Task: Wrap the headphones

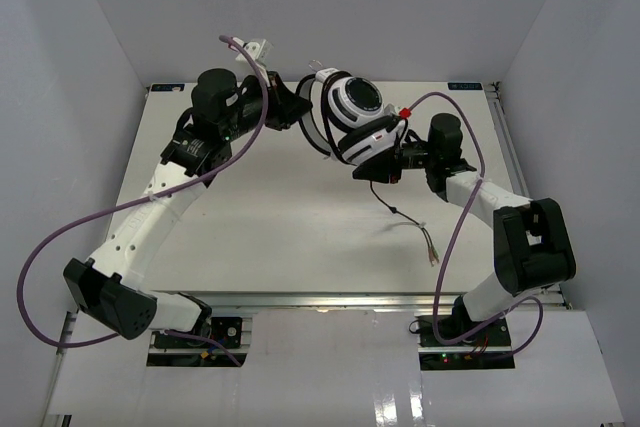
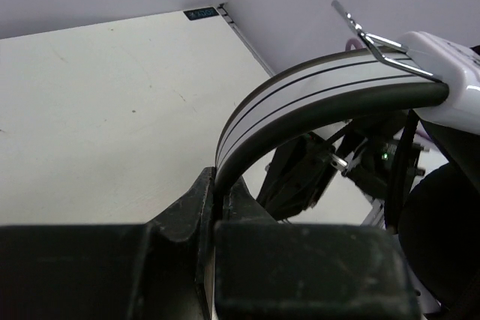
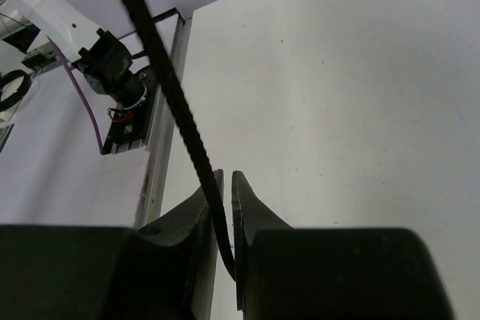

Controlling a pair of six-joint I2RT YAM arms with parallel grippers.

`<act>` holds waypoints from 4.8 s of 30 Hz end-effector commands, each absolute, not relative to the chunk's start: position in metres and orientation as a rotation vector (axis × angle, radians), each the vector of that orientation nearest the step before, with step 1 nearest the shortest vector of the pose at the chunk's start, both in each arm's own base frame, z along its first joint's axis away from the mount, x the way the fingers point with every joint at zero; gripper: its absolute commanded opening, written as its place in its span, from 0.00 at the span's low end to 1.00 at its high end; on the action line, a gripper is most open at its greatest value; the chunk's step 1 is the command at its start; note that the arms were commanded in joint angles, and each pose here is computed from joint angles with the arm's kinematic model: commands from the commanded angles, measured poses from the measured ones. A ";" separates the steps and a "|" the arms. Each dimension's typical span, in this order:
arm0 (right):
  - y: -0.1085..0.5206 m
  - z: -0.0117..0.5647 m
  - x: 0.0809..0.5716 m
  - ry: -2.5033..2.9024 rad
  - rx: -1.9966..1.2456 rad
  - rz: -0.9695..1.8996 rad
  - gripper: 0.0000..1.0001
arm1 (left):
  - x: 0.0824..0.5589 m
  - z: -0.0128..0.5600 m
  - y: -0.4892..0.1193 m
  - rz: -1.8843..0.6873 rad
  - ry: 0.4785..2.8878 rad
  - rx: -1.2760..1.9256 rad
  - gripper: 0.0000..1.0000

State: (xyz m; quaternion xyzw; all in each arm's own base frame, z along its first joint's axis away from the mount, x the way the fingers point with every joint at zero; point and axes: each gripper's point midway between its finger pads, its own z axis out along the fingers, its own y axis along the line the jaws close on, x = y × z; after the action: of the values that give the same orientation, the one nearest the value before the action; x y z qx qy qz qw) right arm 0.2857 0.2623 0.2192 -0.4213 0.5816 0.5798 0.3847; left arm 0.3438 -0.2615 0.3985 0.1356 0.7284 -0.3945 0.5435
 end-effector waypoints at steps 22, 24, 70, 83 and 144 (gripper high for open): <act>0.278 0.260 0.244 1.459 -1.312 0.938 0.08 | 0.424 0.318 -0.135 -0.100 1.826 -0.131 0.00; 0.279 0.262 0.253 1.476 -1.360 0.805 0.08 | 0.425 0.296 -0.138 -0.066 1.890 -0.061 0.00; 0.235 0.201 0.299 1.587 -1.232 1.137 0.77 | 0.325 0.275 -0.240 -0.570 1.997 0.648 0.00; 0.240 0.168 0.329 1.702 -0.846 1.129 0.96 | 0.330 0.330 -0.250 -0.656 1.885 0.553 0.00; 0.186 0.057 0.351 2.265 -0.439 1.096 0.73 | 0.405 0.105 -0.204 -0.518 2.397 -0.516 0.94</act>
State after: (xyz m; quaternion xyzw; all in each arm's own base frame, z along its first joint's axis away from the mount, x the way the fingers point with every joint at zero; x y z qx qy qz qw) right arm 0.3413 0.2276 0.0496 -0.1331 0.8173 0.4981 0.2575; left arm 0.3960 -0.2014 0.0473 -0.2486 0.9231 -0.1586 0.2470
